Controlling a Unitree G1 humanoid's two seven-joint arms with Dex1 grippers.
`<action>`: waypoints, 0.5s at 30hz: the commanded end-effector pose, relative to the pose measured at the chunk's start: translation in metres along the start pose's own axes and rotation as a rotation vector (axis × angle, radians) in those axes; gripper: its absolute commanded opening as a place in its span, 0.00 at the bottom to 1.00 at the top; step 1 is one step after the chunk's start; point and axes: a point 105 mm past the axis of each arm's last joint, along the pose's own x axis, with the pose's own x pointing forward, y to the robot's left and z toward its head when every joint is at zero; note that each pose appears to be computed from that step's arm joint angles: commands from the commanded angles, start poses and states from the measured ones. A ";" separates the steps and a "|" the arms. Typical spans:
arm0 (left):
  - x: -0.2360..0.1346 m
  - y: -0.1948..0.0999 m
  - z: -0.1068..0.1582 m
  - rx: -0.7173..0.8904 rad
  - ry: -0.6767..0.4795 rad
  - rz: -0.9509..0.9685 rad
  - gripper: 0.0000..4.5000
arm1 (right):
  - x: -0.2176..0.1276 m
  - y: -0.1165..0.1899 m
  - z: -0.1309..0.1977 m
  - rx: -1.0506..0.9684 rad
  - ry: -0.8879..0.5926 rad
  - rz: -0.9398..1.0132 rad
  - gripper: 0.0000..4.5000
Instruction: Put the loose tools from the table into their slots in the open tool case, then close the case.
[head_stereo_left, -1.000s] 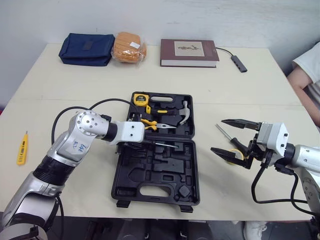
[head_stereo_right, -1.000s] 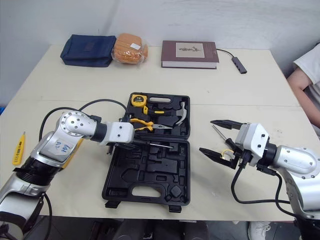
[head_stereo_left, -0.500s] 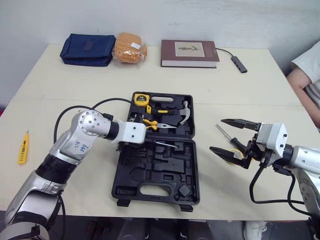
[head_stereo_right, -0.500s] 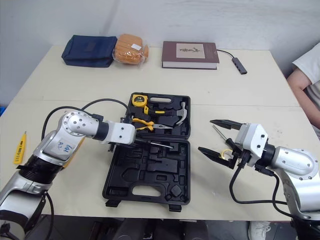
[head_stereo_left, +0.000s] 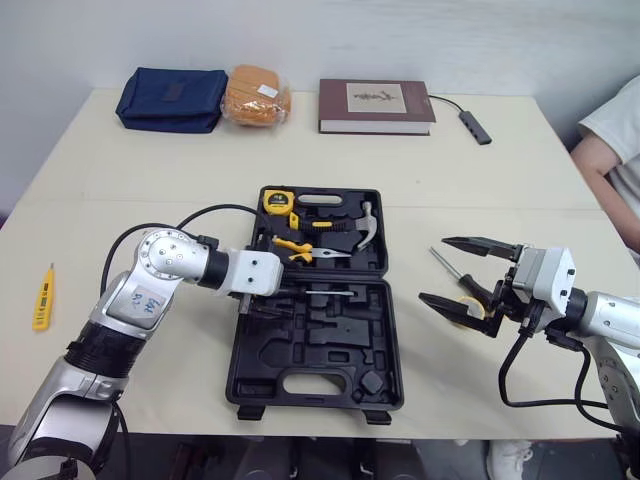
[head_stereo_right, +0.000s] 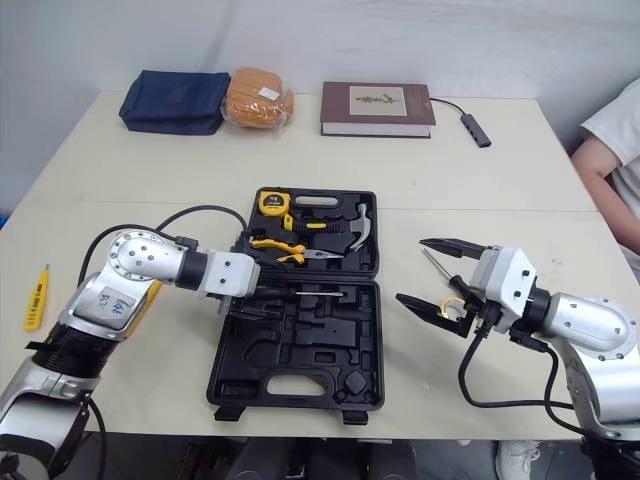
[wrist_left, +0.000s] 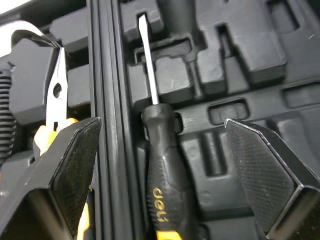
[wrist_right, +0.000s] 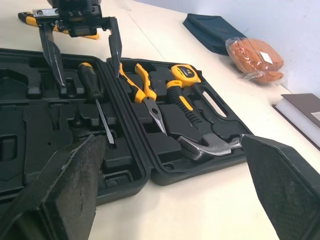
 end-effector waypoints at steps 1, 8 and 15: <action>-0.007 0.008 0.012 -0.019 -0.094 0.065 0.89 | 0.000 0.000 0.005 -0.018 -0.022 0.000 1.00; -0.001 0.002 0.024 -0.152 -0.269 0.064 0.46 | 0.000 0.002 0.003 -0.007 -0.017 0.000 1.00; 0.016 0.001 0.000 -0.263 -0.207 0.111 0.01 | -0.002 0.006 0.000 0.009 -0.010 0.008 1.00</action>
